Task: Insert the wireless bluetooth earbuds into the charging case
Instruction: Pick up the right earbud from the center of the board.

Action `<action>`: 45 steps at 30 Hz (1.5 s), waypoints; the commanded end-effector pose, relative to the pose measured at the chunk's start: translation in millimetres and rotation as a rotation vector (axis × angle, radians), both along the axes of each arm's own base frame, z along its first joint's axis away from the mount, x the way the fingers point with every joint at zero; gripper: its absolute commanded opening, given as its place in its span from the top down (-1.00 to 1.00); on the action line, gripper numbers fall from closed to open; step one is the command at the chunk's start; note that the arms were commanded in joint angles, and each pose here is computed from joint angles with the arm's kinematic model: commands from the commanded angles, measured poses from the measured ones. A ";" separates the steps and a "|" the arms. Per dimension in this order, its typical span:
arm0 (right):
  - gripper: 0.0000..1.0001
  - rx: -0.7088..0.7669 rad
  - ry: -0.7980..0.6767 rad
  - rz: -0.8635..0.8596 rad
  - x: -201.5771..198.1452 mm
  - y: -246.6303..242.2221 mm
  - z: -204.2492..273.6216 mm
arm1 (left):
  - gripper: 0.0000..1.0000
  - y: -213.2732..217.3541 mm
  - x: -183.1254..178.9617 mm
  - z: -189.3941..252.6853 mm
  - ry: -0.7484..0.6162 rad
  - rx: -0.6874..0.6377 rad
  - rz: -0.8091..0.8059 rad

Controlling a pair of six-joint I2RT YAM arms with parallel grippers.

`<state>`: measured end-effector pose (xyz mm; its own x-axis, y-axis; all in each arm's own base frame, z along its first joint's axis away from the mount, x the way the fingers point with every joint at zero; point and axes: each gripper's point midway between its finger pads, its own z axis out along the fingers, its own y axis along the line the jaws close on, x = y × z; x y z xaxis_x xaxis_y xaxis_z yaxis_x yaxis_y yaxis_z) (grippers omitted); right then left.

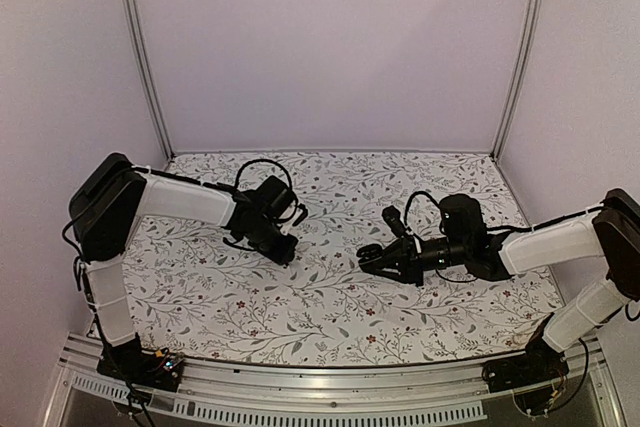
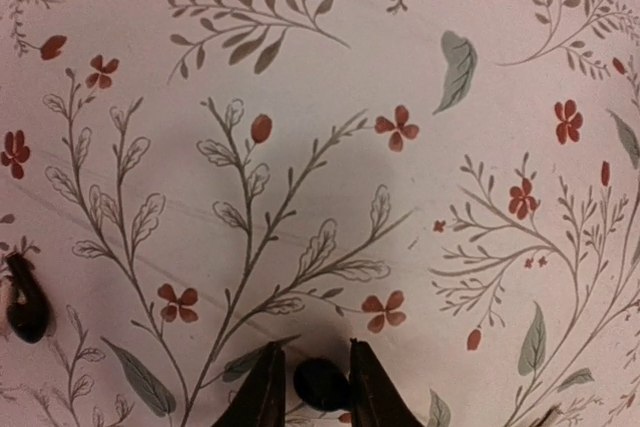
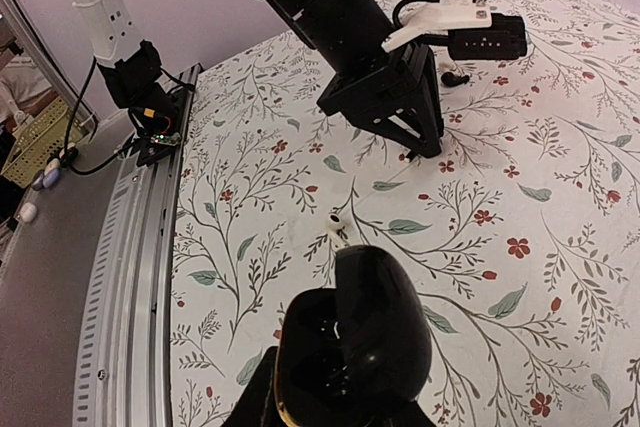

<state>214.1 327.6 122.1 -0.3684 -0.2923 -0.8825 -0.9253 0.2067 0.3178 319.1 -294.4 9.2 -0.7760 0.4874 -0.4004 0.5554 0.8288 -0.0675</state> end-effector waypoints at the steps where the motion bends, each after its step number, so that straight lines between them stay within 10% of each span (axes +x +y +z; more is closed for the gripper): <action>1: 1.00 0.005 0.010 -0.003 4.0 1.3 2.1 | 0.57 9.5 -14.6 -6.6 0.028 0.077 -0.017; 27: 1.00 0.032 -0.155 -0.038 6.5 -6.0 16.1 | 0.79 -16.0 6.2 46.3 -0.209 -0.082 -0.060; 45: 1.00 0.041 -0.498 -0.076 8.3 4.4 41.9 | 0.80 -62.9 -33.6 190.4 -0.694 -0.419 -0.284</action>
<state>221.1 330.7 147.5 -0.0531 -0.2516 -0.9664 -0.9705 0.2410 -0.0094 300.8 -344.8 172.8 -0.3045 0.3585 -0.8825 0.7298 0.6831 0.0257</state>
